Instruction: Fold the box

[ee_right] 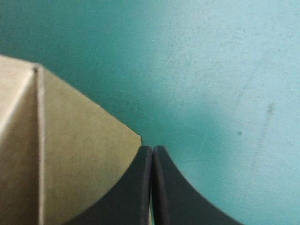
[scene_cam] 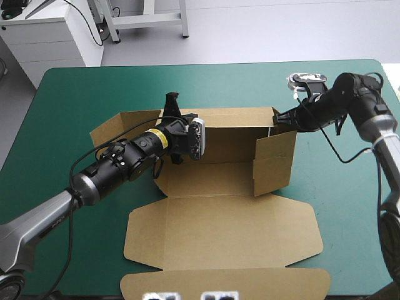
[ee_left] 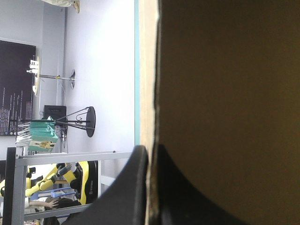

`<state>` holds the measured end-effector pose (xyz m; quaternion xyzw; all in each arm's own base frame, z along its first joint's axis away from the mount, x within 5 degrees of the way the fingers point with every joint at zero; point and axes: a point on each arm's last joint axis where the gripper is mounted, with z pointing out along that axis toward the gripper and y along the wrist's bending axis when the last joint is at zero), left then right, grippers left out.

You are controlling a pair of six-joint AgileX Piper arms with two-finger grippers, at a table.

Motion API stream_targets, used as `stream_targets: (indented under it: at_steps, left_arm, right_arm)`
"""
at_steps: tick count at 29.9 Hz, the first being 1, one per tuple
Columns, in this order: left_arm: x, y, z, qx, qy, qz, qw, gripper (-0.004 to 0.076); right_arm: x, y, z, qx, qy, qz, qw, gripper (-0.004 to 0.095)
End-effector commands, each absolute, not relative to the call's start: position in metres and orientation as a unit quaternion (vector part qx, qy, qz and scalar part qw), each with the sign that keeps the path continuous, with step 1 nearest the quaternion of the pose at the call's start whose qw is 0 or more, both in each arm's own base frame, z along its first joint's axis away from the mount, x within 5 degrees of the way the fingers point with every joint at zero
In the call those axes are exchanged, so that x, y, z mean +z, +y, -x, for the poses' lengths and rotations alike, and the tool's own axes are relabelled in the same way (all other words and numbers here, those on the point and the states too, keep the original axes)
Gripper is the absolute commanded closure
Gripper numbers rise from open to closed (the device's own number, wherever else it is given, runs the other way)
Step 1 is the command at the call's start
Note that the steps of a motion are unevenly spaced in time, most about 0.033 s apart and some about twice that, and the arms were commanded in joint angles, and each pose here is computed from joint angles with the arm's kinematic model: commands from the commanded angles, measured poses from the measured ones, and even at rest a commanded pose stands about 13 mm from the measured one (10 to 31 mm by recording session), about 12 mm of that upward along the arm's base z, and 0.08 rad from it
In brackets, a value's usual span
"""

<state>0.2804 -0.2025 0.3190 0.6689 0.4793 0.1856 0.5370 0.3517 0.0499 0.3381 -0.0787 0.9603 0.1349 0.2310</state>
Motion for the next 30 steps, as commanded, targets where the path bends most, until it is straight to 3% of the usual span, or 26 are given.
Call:
stream_targets:
  at_steps: [1,5,12,23,26,30]
  left_arm:
    - [0.344,-0.203,-0.276,0.188,0.461,-0.637,0.588,0.0732]
    - [0.344,-0.203,-0.276,0.188,0.461,-0.637,0.588,0.0732]
    - [0.344,-0.203,-0.276,0.188,0.461,-0.637,0.588,0.0732]
    - [0.343,-0.202,-0.276,0.188,0.464,-0.641,0.582,0.0732]
    - [0.341,-0.202,-0.276,0.187,0.469,-0.645,0.574,0.0732]
    - [0.340,-0.201,-0.276,0.187,0.471,-0.647,0.570,0.0732]
  right_arm:
    - [0.359,0.053,-0.326,0.165,0.930,0.094,0.315,0.0922]
    - [0.346,0.053,-0.301,0.176,0.900,0.090,0.390,0.0922]
    - [0.316,0.046,-0.252,0.155,0.854,0.103,0.487,0.0922]
    - [0.295,0.054,-0.233,0.182,0.833,0.159,0.498,0.0917]
    - [0.294,0.056,-0.232,0.185,0.829,0.182,0.495,0.0823]
    - [0.294,0.059,-0.230,0.196,0.828,0.193,0.488,0.0571]
